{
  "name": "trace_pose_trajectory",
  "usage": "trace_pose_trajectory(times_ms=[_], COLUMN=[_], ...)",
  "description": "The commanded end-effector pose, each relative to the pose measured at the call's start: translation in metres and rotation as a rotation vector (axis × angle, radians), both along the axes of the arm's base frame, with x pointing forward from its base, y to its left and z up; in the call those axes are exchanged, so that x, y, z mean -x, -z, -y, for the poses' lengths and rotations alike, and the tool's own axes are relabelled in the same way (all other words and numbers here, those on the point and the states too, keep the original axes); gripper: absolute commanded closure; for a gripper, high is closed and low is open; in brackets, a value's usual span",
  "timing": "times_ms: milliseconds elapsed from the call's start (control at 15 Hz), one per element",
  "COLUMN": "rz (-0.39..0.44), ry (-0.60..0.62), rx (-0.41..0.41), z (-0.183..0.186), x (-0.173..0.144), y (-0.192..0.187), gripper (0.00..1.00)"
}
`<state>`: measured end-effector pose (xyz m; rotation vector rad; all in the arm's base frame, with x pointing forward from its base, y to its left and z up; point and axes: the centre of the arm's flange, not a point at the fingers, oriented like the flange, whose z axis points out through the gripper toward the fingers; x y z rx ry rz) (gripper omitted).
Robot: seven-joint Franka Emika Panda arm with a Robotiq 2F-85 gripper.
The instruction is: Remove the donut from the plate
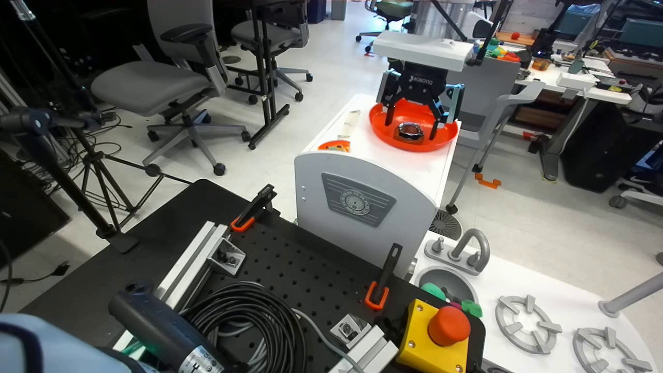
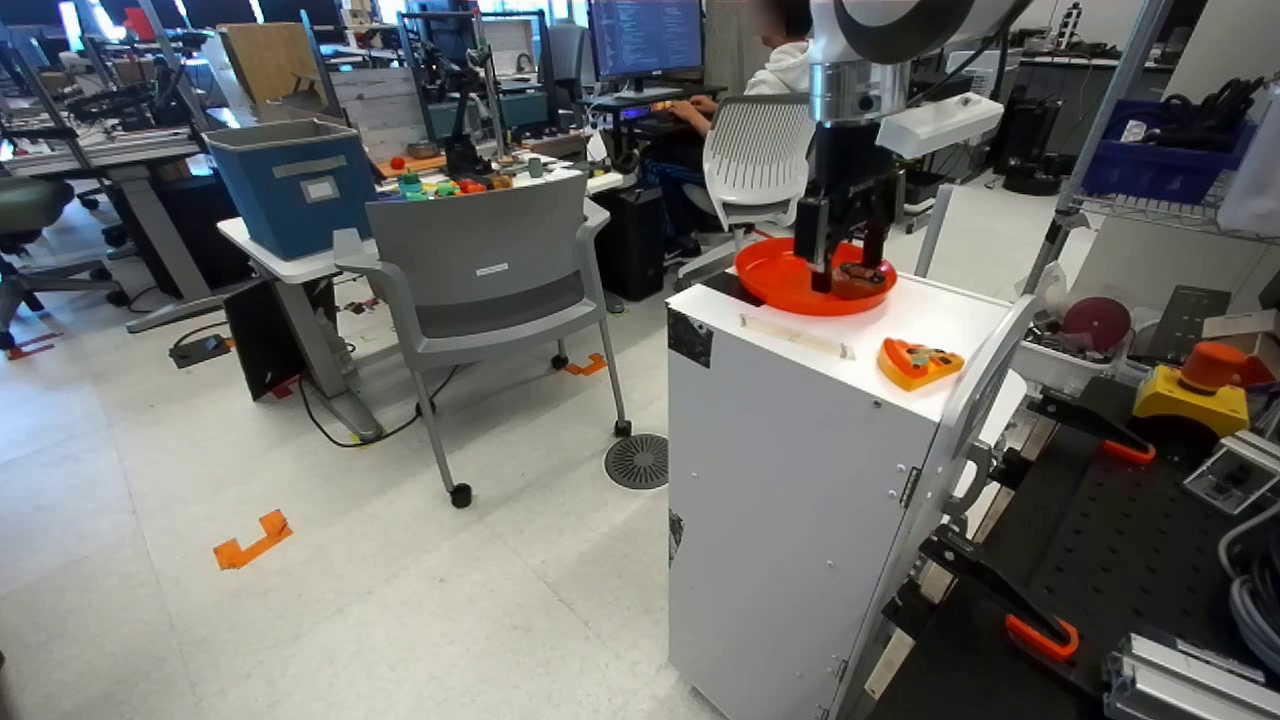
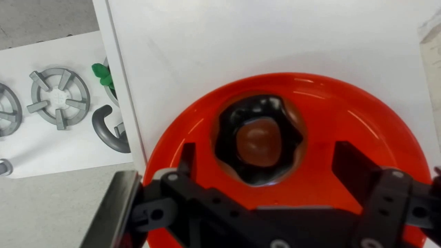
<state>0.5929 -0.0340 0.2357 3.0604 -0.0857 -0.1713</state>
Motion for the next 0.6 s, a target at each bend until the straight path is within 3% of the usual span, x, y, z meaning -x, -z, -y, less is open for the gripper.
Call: trace_pose_trajectory(times_ms=[0,267,333,533], rz=[0.033,0.046,0.051,0.059], ry=[0.015,0.02,0.019,0.015], rx=[-0.015,-0.02,-0.02,-0.021], z=[-0.0013,-0.0016,-0.0014,-0.0009], x=[0.0143,0.0156,0.0156,0.015], y=[-0.0038,-0.0019,-0.0019,-0.0013], gripper=[0.0,0.0,0.25,0.42])
